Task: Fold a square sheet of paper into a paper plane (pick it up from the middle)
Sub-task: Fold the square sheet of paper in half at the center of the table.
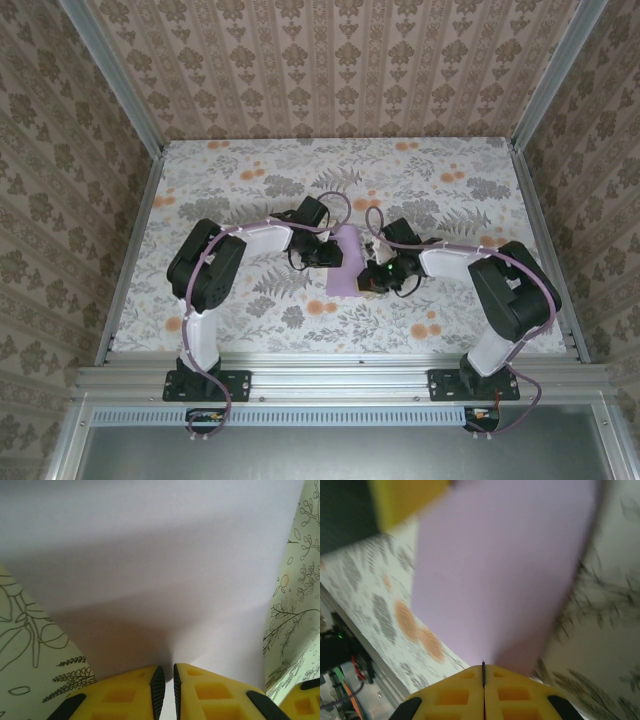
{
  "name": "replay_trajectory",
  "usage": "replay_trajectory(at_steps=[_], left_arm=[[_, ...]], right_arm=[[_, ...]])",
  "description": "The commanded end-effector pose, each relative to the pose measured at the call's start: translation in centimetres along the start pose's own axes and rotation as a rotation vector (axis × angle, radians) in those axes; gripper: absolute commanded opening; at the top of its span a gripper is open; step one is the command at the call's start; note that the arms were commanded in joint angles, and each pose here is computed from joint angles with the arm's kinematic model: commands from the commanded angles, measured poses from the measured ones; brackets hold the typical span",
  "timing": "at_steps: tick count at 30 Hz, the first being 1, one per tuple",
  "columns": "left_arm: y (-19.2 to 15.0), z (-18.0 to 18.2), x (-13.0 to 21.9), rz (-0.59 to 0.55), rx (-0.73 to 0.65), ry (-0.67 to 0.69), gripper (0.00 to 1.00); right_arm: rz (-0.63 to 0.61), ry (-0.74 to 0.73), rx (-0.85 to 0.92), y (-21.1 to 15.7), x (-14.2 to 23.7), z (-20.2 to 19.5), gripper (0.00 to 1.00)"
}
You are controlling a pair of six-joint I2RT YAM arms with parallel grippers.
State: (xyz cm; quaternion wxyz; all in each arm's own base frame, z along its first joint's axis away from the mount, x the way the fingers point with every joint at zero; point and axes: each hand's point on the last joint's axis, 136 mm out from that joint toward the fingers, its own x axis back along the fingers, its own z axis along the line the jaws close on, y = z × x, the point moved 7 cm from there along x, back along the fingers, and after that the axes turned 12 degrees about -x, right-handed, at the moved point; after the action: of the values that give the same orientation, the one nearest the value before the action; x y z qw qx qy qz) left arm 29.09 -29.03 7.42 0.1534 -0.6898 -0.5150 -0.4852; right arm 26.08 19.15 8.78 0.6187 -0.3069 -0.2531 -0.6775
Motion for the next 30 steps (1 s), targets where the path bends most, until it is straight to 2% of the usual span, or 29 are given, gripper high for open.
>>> replay_trajectory(at_steps=[1, 6, 12, 17, 23, 30], left_arm=[[-4.5, 3.4, -2.9, 0.180, 0.035, 0.168, 0.20], [-4.4, 3.2, -2.7, 0.175, 0.029, 0.165, 0.20], [-4.3, 3.3, -2.6, 0.177, 0.024, 0.167, 0.20], [-4.3, 3.4, -2.6, 0.177, 0.023, 0.169, 0.20], [-4.3, 3.4, -2.7, 0.184, 0.014, 0.170, 0.19], [-4.2, 3.3, -2.6, 0.185, 0.001, 0.172, 0.20]], right_arm=[[-0.079, 0.047, -0.002, 2.9, 0.3, 1.6, 0.10], [-0.071, 0.053, -0.021, 4.6, -0.9, 0.9, 0.10], [-0.044, -0.014, -0.027, 5.1, -2.2, -0.6, 0.10], [-0.006, -0.115, -0.029, 3.5, -2.1, -2.6, 0.10], [0.024, -0.139, -0.053, 0.9, -1.5, -4.2, 0.10], [-0.048, 0.017, -0.045, 2.3, 0.1, -0.6, 0.10]])
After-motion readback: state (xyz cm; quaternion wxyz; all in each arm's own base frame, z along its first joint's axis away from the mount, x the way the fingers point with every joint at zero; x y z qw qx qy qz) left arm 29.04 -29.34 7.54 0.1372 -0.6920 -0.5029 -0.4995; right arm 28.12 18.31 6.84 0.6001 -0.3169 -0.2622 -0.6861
